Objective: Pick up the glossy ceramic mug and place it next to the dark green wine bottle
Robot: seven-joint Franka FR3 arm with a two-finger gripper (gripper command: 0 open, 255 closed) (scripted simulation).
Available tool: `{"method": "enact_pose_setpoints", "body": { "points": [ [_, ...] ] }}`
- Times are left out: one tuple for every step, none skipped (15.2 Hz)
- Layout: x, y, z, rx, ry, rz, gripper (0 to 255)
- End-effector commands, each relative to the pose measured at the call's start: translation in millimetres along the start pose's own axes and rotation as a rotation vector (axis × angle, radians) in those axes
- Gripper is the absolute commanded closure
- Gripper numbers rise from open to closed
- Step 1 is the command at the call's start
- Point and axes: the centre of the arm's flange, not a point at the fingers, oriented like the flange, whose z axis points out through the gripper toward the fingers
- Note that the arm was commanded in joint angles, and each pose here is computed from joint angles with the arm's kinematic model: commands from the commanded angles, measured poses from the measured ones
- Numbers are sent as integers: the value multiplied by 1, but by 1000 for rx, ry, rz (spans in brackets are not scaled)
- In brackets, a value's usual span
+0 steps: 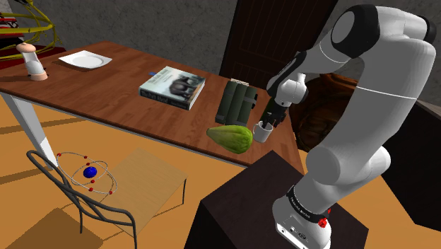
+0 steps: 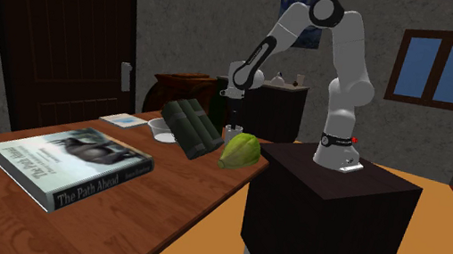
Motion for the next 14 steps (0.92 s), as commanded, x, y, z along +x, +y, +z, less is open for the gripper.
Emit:
{"method": "enact_pose_setpoints", "body": {
  "points": [
    [0,0,0,0,0,0,0],
    [0,0,0,0,0,0,0],
    [0,0,-13,0,0,0,0],
    [0,0,-26,0,0,0,0],
    [0,0,-40,0,0,0,0],
    [0,0,-50,0,0,0,0],
    [0,0,-50,0,0,0,0],
    [0,0,-50,0,0,0,0],
    [0,0,-50,0,0,0,0],
    [0,0,-50,0,0,0,0],
    [0,0,-50,0,0,0,0],
    [0,0,-50,0,0,0,0],
    [0,0,-50,0,0,0,0],
    [0,0,-50,0,0,0,0]
  ]
}}
